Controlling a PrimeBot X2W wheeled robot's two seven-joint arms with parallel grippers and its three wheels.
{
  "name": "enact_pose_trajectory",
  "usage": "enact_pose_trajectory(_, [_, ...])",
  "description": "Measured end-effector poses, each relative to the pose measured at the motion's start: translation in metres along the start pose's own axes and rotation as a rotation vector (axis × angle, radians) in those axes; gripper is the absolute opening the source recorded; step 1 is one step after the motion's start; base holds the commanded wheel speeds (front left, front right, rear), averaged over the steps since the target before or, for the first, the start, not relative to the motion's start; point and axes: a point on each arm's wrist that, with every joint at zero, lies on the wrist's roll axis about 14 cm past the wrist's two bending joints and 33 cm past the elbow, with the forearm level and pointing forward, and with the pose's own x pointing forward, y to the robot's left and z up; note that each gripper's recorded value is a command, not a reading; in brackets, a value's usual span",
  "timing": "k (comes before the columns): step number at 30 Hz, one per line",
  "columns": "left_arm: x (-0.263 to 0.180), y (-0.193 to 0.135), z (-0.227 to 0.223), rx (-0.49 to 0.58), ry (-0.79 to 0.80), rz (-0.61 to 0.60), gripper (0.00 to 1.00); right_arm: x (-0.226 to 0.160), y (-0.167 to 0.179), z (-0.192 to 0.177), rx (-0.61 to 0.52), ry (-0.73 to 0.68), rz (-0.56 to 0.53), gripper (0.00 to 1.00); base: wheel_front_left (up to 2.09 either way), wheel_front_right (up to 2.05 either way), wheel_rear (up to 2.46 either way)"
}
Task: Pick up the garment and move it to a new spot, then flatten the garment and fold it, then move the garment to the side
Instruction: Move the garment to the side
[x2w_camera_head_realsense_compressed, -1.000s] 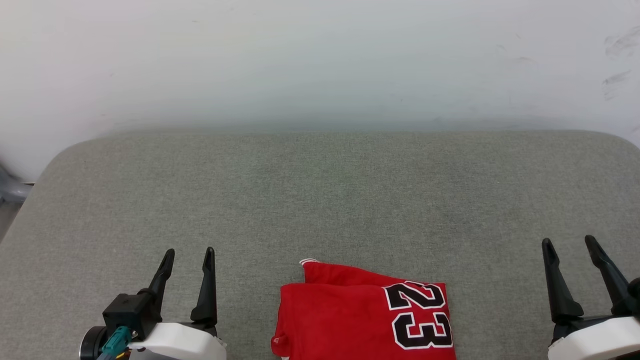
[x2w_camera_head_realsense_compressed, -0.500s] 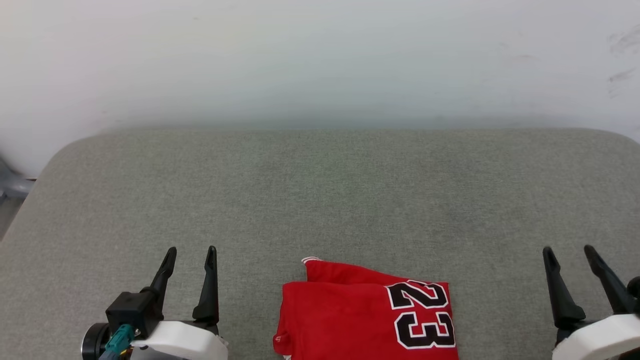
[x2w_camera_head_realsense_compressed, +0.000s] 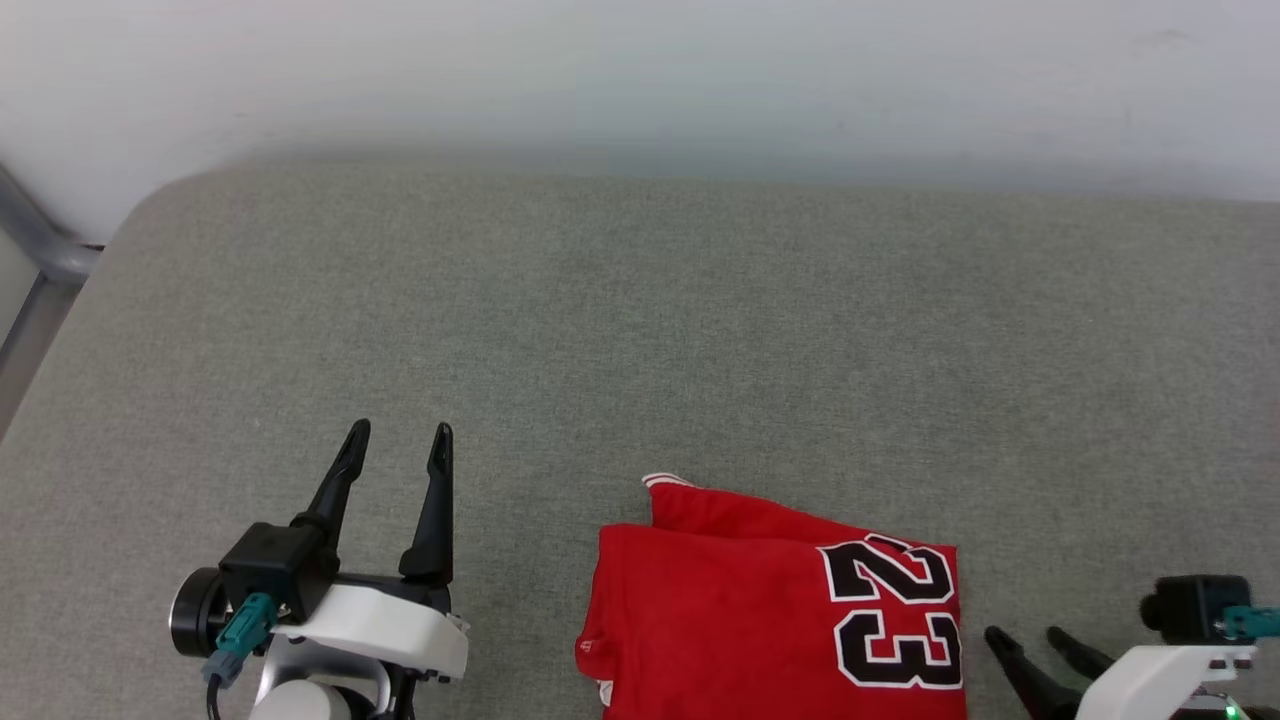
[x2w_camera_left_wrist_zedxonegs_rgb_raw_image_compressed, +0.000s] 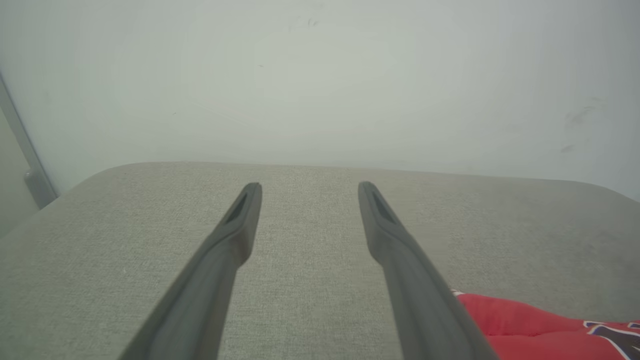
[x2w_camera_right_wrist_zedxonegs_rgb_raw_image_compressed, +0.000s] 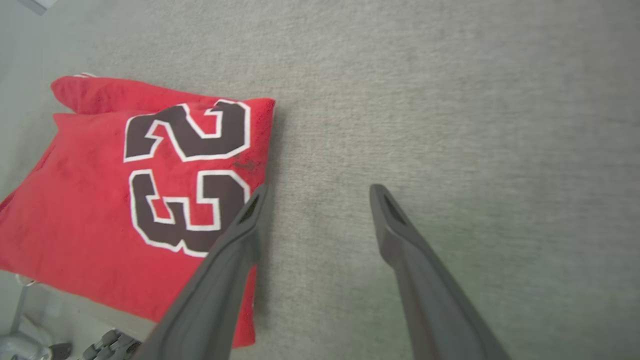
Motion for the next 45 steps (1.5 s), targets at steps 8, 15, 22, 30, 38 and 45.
enact_pose_trajectory(8, [0.012,0.01,-0.009,0.006,0.02,0.025,1.0,0.034,0.049,-0.039,0.044,0.254,0.184,1.0,0.0,0.0,0.0])
enact_pose_trajectory(15, [0.014,0.018,-0.017,0.008,0.038,0.051,1.0,0.048,0.059,-0.059,0.079,0.383,0.235,0.0,0.0,0.0,0.0])
enact_pose_trajectory(22, [0.013,0.015,-0.012,0.026,0.023,0.031,1.0,0.045,0.066,-0.05,0.068,0.357,0.262,0.0,0.0,0.0,0.0])
enact_pose_trajectory(30, [0.008,-0.006,-0.01,0.039,0.022,-0.048,1.0,0.022,0.042,-0.026,-0.003,0.265,0.191,0.0,0.0,0.0,0.0])
enact_pose_trajectory(38, [0.022,-0.063,-0.006,0.005,0.0,-0.216,1.0,-0.023,-0.032,-0.013,-0.028,0.2,-0.031,0.0,0.0,0.0,0.0])
enact_pose_trajectory(45, [0.052,-0.125,-0.004,-0.051,-0.031,-0.388,1.0,-0.048,-0.087,0.024,-0.021,0.063,-0.222,0.0,0.0,0.0,0.0])
